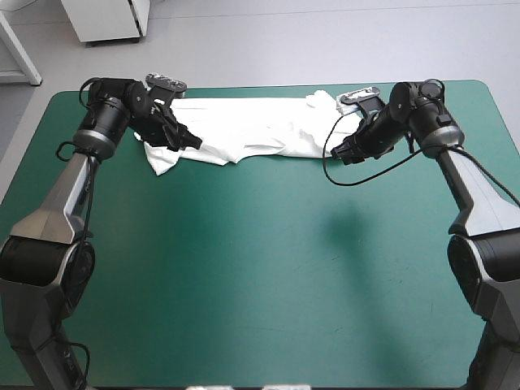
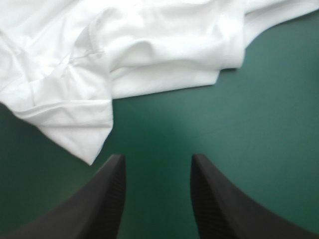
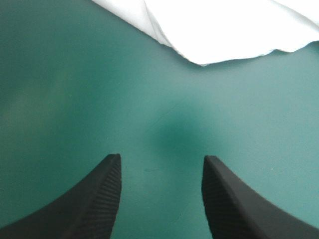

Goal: Fold the cloth

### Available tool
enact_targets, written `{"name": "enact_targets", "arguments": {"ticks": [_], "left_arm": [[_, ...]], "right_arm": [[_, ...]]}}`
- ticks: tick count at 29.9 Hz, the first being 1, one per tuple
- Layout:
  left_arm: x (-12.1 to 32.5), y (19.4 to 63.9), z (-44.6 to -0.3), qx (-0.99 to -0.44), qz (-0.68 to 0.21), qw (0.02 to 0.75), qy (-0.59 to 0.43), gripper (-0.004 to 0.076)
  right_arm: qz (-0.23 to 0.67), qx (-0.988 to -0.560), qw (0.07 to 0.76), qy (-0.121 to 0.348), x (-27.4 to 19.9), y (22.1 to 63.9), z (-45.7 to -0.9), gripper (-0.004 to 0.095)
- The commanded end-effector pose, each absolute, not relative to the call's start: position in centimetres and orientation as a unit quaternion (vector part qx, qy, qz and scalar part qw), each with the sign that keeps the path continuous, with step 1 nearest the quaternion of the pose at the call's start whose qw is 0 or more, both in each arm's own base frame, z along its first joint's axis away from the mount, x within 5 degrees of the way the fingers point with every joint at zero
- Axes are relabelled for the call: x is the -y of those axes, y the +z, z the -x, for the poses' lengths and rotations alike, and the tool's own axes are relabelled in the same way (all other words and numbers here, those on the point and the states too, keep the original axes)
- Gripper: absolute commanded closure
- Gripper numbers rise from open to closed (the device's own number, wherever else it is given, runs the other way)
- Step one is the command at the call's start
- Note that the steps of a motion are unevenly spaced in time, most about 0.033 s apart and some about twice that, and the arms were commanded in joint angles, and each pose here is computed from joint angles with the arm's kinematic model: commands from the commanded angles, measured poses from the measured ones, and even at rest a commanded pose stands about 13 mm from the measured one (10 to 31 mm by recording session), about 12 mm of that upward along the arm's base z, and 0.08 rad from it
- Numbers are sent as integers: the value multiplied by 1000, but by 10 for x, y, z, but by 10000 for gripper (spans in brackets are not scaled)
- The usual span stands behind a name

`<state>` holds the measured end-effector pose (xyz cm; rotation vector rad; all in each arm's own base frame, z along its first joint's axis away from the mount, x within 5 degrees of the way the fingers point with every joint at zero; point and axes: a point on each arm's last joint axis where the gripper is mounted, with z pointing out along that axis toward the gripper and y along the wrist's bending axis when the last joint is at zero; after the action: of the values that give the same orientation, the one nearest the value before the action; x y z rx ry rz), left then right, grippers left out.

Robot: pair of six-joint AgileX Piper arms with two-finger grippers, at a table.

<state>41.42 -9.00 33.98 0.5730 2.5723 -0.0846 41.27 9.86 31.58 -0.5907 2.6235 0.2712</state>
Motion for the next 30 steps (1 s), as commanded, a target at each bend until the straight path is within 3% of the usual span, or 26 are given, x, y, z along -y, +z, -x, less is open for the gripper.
{"name": "enact_targets", "arguments": {"ticks": [1,21,26,30], "left_arm": [[71,374,-404,-938,-177,296,-34,402],[33,348,-424,-954,-135,268,-4,400],[19,340,-431,-956,-117,268,-2,308],[15,326,-441,-958,-112,263,0,284]], "right_arm": [[210,-931,284,96,-95,352,-406,386],[175,-911,367,74,-71,376,-421,366],[151,-913,371,77,-54,377,-424,366],[145,-909,383,76,-50,379,-426,366]]}}
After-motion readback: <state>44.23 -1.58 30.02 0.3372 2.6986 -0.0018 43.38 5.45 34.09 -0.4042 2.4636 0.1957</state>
